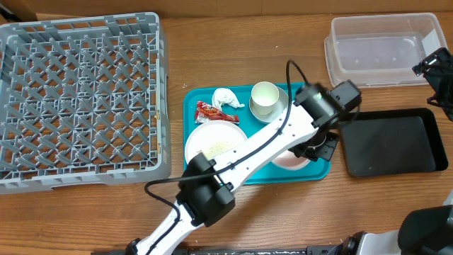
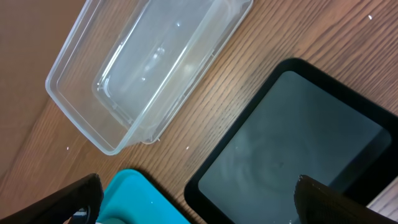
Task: Sort waste into correct bins and load items into the dishwasher
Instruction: 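Lift the pink bowl and carry it left over the dish rack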
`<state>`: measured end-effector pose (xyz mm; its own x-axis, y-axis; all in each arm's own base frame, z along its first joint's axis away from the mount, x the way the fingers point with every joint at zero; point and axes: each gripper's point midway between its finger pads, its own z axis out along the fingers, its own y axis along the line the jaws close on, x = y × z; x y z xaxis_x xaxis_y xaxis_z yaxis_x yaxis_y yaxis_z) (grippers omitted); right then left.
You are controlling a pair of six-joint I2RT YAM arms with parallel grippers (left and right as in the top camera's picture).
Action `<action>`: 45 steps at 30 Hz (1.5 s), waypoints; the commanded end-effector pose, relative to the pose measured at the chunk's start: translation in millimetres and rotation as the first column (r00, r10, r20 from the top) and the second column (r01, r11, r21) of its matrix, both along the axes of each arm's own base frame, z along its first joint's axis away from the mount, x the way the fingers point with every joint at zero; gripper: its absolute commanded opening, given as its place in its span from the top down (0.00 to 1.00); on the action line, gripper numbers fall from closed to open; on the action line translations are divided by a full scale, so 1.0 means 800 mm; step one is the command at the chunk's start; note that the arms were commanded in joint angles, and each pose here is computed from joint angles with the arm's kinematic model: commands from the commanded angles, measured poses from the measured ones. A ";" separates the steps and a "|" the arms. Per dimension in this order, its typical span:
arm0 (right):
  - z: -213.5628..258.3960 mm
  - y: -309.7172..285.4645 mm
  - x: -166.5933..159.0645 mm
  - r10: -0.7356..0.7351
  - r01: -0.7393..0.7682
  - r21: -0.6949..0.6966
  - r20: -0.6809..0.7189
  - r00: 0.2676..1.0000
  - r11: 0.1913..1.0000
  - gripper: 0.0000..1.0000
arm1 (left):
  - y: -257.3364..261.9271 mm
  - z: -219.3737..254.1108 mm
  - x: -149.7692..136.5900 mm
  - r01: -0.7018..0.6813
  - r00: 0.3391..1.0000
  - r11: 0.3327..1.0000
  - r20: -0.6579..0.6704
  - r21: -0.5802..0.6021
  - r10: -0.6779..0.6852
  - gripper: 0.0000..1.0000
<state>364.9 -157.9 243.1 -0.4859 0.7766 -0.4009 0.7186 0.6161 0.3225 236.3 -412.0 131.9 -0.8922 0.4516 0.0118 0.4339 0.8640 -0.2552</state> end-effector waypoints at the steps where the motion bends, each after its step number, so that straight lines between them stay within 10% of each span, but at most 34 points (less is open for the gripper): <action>1: 0.007 -0.001 0.002 -0.003 0.004 -0.005 0.016 1.000 1.000 0.00 | 0.014 0.100 0.028 0.028 0.991 0.992 0.132 -0.120 -0.012 0.96; 16: 0.007 -0.001 0.002 -0.003 0.004 -0.005 0.016 1.000 1.000 0.00 | 0.368 0.255 0.248 -0.473 0.724 0.826 0.399 -0.306 0.563 0.96; 21: 0.007 -0.001 0.002 -0.003 0.003 -0.006 0.016 1.000 1.000 0.00 | 0.409 0.247 0.267 -0.237 0.840 0.842 0.333 -0.485 0.429 0.96; 24: 0.007 -0.001 0.002 -0.003 0.003 -0.006 0.016 1.000 1.000 0.00 | 0.430 0.260 0.278 -0.007 0.870 0.726 0.353 -0.688 0.343 0.96; 33: 0.007 -0.001 0.002 -0.003 0.004 -0.005 0.016 1.000 1.000 0.01 | 0.574 0.201 0.321 -0.145 0.815 0.551 0.217 -0.822 0.538 0.96; 45: 0.007 -0.001 0.002 -0.003 0.003 -0.006 0.016 1.000 1.000 0.00 | 0.676 0.113 0.347 -0.232 0.759 0.147 -0.085 -0.962 0.646 0.96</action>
<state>364.8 -157.9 243.0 -0.4860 0.7767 -0.4007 0.7187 0.6160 0.3224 510.4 116.9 224.0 -0.8181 -0.4370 -0.3738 0.2297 0.3476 -0.9091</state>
